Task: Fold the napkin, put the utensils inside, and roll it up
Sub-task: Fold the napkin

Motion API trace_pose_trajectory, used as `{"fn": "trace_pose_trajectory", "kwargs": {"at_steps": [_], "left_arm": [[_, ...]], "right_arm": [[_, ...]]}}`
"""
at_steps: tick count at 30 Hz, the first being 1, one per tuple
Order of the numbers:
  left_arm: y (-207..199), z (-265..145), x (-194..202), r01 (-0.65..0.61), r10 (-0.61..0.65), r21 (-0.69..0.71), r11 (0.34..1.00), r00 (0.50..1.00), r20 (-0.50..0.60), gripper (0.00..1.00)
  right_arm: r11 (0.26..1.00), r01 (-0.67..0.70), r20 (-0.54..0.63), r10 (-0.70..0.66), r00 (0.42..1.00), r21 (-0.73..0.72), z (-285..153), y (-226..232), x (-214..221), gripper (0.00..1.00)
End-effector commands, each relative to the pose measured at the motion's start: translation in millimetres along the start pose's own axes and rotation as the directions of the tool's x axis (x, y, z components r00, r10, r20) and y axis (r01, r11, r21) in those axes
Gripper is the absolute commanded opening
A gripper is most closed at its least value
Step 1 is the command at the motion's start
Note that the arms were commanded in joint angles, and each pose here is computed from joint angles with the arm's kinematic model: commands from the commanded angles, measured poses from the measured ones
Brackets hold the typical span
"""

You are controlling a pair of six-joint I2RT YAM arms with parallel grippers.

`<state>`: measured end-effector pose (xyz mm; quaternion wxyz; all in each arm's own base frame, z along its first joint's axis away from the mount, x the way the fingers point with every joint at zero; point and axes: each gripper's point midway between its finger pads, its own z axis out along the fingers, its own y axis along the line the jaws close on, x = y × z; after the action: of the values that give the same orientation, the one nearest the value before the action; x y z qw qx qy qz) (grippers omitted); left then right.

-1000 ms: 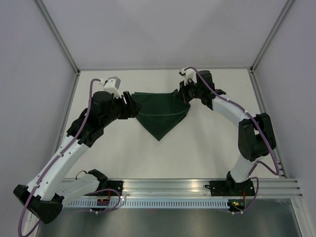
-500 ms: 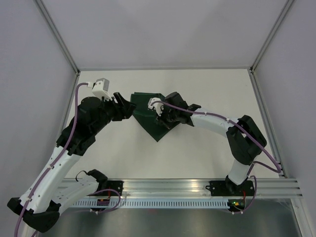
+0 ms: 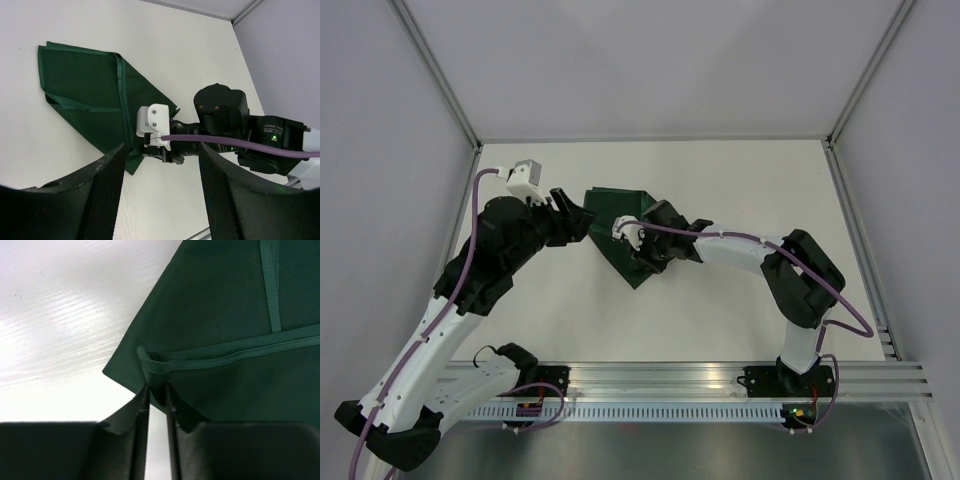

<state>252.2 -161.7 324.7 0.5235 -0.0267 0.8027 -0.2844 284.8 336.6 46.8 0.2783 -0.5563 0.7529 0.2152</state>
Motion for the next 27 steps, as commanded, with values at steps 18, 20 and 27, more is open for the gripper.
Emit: {"fn": "trace_pose_trajectory", "kwargs": {"at_steps": [18,20,27], "left_arm": [[32.2,37.2,39.1,0.141,-0.145,-0.126,0.982,0.989,-0.019,0.62],[40.0,48.5,50.5,0.166,-0.169,-0.141,0.976,0.985,-0.014,0.58],[77.1,86.5,93.3,0.186,-0.217,-0.302,0.935,0.973,-0.072,0.47]], "right_arm": [[0.985,-0.125,0.127,0.11,0.986,0.12,-60.5,-55.2,-51.5,0.38],[0.967,-0.177,0.13,0.155,0.979,0.181,-68.7,-81.5,-45.2,0.38],[0.921,-0.317,0.054,0.313,0.948,0.227,-62.1,-143.1,1.1,0.38]]}}
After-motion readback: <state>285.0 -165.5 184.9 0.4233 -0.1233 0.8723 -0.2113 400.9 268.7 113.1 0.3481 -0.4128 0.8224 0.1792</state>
